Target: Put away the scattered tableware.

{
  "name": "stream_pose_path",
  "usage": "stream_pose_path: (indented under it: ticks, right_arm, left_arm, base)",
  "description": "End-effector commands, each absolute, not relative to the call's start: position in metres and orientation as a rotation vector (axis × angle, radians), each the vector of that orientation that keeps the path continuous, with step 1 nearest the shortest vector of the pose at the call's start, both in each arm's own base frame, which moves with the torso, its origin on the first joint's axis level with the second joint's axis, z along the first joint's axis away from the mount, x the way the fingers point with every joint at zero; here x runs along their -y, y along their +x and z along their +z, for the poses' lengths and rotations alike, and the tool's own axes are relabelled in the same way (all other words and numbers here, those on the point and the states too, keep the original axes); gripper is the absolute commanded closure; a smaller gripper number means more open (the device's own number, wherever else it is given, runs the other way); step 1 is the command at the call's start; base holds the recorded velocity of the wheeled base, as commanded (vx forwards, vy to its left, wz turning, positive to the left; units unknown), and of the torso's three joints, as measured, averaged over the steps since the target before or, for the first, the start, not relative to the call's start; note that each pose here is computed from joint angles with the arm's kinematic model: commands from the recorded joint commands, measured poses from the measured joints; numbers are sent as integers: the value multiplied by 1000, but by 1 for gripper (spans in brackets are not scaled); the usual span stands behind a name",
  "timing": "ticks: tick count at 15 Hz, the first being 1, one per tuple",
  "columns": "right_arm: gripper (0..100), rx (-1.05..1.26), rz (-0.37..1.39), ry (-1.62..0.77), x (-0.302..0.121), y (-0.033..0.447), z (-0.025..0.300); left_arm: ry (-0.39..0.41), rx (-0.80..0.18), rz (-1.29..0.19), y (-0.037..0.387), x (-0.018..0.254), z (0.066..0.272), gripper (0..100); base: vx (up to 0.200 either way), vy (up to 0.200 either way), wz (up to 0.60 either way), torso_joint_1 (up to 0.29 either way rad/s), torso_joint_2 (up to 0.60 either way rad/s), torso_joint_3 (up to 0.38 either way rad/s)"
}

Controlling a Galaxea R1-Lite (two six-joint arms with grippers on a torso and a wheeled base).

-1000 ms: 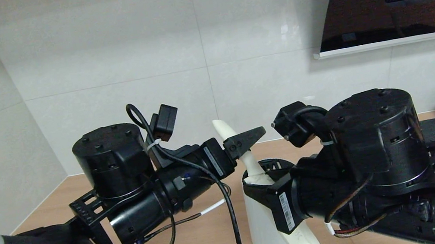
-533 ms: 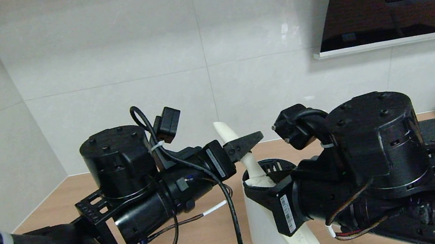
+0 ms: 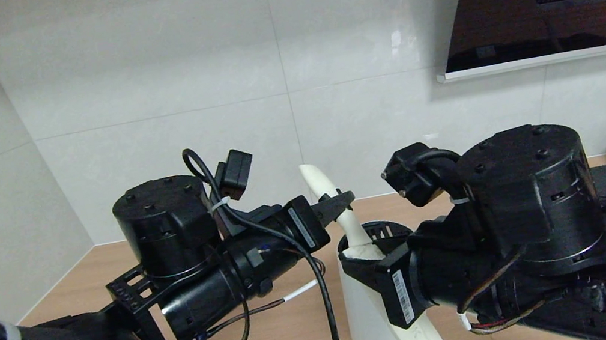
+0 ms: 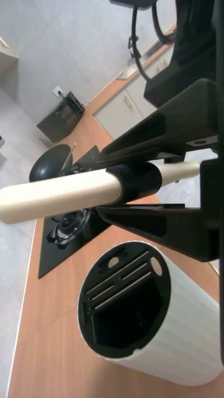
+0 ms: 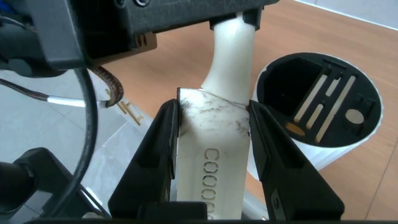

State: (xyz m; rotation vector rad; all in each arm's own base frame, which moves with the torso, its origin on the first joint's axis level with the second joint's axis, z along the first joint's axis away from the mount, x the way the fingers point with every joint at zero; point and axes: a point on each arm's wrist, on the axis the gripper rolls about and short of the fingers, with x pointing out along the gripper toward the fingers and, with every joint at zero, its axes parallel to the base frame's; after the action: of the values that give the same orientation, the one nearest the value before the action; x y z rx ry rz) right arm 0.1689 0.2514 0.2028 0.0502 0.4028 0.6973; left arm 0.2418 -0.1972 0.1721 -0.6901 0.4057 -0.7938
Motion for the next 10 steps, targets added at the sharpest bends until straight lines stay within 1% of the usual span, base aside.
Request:
stream_pose_path:
  ticks: [1, 7, 8, 10]
  right_arm:
    - [100, -398, 698, 54, -251, 168, 204]
    - [100, -399, 696, 53, -250, 168, 204]
    - [0, -397, 696, 54, -250, 168, 204]
    - [0, -398, 698, 54, -250, 168, 204]
  left_arm:
    - [-691, -401, -793, 242, 197, 174, 100]
    - [-689, -395, -807, 239, 199, 177, 100]
    - [-687, -397, -813, 237, 200, 177, 100]
    - [-670, -392, -815, 237, 201, 177, 100]
  base:
    - [0, 0, 0, 0, 0, 0]
    - [0, 0, 0, 0, 0, 0]
    - [0, 0, 0, 0, 0, 0]
    - [0, 0, 0, 0, 0, 0]
